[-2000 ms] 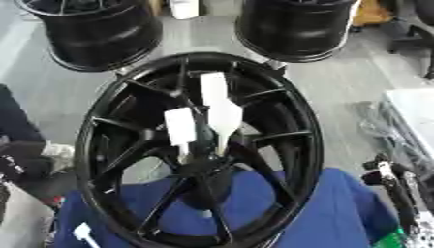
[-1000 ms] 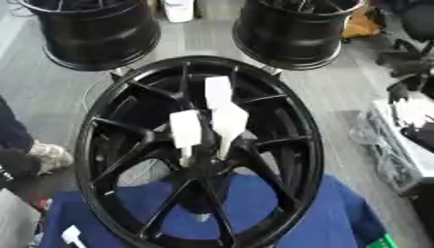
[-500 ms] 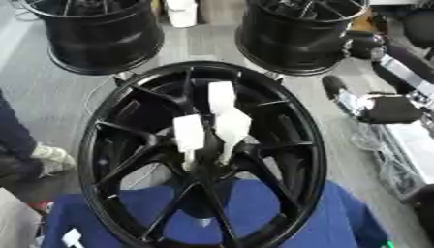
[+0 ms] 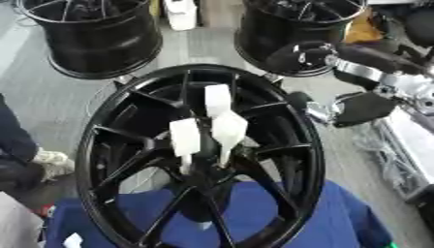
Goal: Pull the pin out of the wheel hub.
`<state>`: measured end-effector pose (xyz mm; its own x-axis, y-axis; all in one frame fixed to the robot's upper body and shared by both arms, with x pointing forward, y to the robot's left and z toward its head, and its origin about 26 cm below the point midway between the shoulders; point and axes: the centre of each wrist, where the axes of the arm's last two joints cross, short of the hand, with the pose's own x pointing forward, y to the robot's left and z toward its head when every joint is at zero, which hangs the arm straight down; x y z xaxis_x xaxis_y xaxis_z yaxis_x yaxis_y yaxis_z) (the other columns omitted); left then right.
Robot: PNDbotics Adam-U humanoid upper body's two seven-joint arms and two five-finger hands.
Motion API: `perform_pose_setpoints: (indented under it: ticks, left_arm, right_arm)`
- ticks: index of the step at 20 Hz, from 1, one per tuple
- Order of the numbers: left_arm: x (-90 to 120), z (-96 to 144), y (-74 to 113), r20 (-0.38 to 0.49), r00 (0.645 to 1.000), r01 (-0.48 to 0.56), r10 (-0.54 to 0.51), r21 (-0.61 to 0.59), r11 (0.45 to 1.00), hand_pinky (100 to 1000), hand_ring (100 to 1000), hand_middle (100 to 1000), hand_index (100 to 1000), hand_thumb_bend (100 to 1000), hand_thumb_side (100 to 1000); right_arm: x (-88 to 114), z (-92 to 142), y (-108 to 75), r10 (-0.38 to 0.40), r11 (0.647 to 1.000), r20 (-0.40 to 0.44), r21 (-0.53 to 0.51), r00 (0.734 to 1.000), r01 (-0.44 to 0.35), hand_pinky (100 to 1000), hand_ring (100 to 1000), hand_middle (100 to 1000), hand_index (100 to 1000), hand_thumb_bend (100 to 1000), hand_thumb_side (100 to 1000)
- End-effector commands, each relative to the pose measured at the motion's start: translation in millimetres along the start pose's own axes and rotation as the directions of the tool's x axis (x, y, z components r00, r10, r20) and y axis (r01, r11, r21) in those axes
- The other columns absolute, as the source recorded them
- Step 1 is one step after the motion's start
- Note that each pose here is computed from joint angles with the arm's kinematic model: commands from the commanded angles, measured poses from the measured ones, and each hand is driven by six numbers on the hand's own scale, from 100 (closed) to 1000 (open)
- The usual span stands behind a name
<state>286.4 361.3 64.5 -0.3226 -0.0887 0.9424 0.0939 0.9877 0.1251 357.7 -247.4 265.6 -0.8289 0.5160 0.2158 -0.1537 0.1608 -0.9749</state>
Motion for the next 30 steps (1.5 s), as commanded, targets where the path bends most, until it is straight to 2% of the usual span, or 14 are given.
perform_pose_setpoints:
  ticks: [1, 6, 10, 14, 22, 25, 30]
  left_arm:
    - [7, -5, 1.2, 0.027, 1.0, 0.014, -0.013, -0.018, 1.0, 780, 758, 670, 702, 202, 830]
    - [7, -6, 0.1, 0.031, 0.999, 0.01, -0.009, -0.025, 1.0, 780, 758, 671, 702, 203, 830]
    - [7, -7, -0.5, 0.033, 0.999, 0.008, -0.007, -0.027, 1.0, 780, 758, 671, 702, 203, 830]
    - [7, -6, 0.6, 0.03, 1.0, 0.009, -0.009, -0.02, 1.0, 780, 758, 671, 701, 204, 831]
    - [6, -5, 1.2, 0.023, 1.0, 0.013, -0.012, -0.016, 1.0, 780, 758, 671, 701, 204, 832]
    - [6, -5, 0.8, 0.023, 1.0, 0.011, -0.011, -0.017, 1.0, 780, 758, 671, 702, 204, 832]
    - [6, -5, -0.3, 0.026, 1.0, 0.007, -0.006, -0.019, 1.0, 780, 758, 671, 701, 205, 831]
  right_arm:
    - [-8, -8, -7.1, 0.041, 0.998, -0.019, 0.041, 0.999, -0.04, 805, 865, 911, 897, 100, 674]
    - [-22, -22, -14.5, 0.046, 0.996, -0.024, 0.084, 0.999, -0.044, 806, 866, 908, 895, 100, 662]
    - [-25, -27, -21.6, 0.035, 0.992, -0.013, 0.12, 0.999, -0.033, 807, 857, 894, 895, 100, 670]
    - [-16, -24, -30.0, 0.04, 0.985, 0.025, 0.168, 0.999, -0.044, 809, 836, 872, 897, 100, 682]
    - [18, -22, -40.4, 0.057, 0.954, 0.115, 0.288, 0.992, -0.088, 809, 816, 857, 901, 100, 734]
    - [21, -27, -38.9, 0.049, 0.938, 0.12, 0.336, 0.992, -0.087, 814, 835, 874, 905, 100, 736]
    - [15, -39, -33.9, 0.043, 0.914, 0.103, 0.398, 0.994, -0.081, 835, 883, 916, 911, 100, 764]
